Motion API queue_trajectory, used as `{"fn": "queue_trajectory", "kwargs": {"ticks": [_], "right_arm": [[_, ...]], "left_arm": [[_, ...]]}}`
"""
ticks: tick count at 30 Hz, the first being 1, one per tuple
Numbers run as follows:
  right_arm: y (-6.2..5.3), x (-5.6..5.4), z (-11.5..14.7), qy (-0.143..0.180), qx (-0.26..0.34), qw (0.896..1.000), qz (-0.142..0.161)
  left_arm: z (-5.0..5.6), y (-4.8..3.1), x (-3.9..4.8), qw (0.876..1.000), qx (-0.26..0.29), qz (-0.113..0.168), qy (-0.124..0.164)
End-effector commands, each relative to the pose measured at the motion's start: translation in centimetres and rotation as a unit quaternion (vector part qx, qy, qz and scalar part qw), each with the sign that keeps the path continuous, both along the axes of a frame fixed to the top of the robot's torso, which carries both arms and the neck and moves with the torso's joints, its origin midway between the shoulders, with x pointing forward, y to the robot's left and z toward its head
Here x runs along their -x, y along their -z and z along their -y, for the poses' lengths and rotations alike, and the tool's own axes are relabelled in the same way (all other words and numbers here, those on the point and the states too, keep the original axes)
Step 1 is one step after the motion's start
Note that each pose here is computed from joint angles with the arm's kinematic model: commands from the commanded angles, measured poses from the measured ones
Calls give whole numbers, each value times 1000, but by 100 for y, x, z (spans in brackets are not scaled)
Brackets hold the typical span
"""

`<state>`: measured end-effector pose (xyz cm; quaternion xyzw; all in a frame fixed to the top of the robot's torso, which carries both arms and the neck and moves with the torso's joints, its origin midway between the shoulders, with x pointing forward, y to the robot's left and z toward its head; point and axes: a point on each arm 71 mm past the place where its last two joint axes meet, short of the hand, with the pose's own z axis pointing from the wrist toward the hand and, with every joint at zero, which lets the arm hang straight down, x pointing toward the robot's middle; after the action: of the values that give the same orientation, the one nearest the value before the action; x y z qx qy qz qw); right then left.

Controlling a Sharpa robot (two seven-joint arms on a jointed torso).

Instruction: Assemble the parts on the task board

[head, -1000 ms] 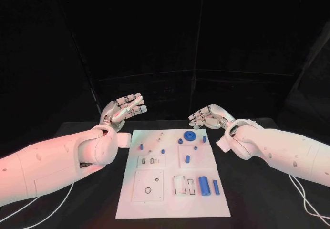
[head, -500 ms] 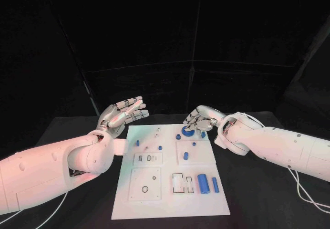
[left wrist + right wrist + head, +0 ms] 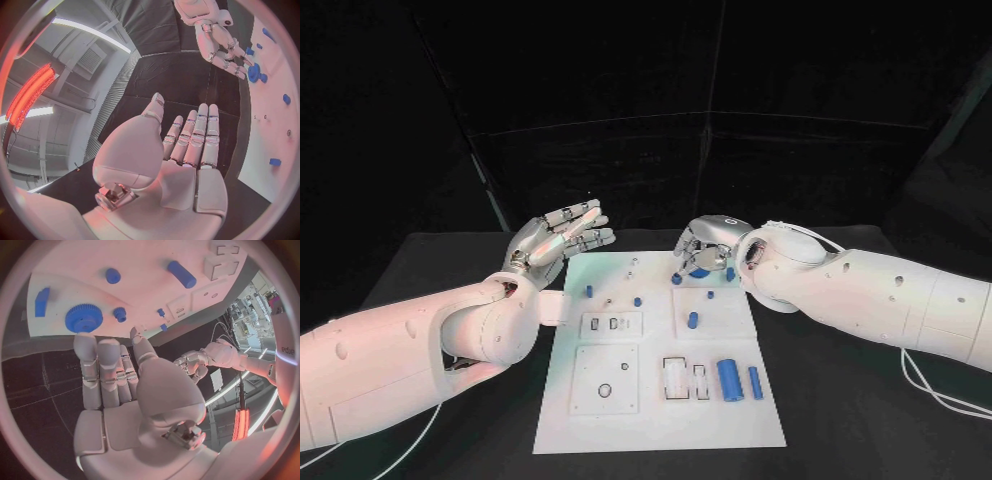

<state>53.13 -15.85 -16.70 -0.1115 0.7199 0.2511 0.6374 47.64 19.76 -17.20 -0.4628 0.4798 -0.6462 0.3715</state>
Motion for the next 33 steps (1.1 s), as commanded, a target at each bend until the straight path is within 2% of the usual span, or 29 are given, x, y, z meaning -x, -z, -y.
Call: {"fn": "queue_trajectory", "kwargs": {"ticks": [1,8,15,33], "right_arm": [[21,-25,-21,11,49,999,-2],[56,-33,-109,20,73,997,-19],[59,-42,-163,14,74,997,-18],[111,-81,-238,0,79,996,-42]], "left_arm": [[7,-20,7,1000,0,6,4],[3,-23,13,1000,1,7,4],[7,-25,20,1000,1,6,4],[-22,-16,-3,1000,-4,4,-4]]}}
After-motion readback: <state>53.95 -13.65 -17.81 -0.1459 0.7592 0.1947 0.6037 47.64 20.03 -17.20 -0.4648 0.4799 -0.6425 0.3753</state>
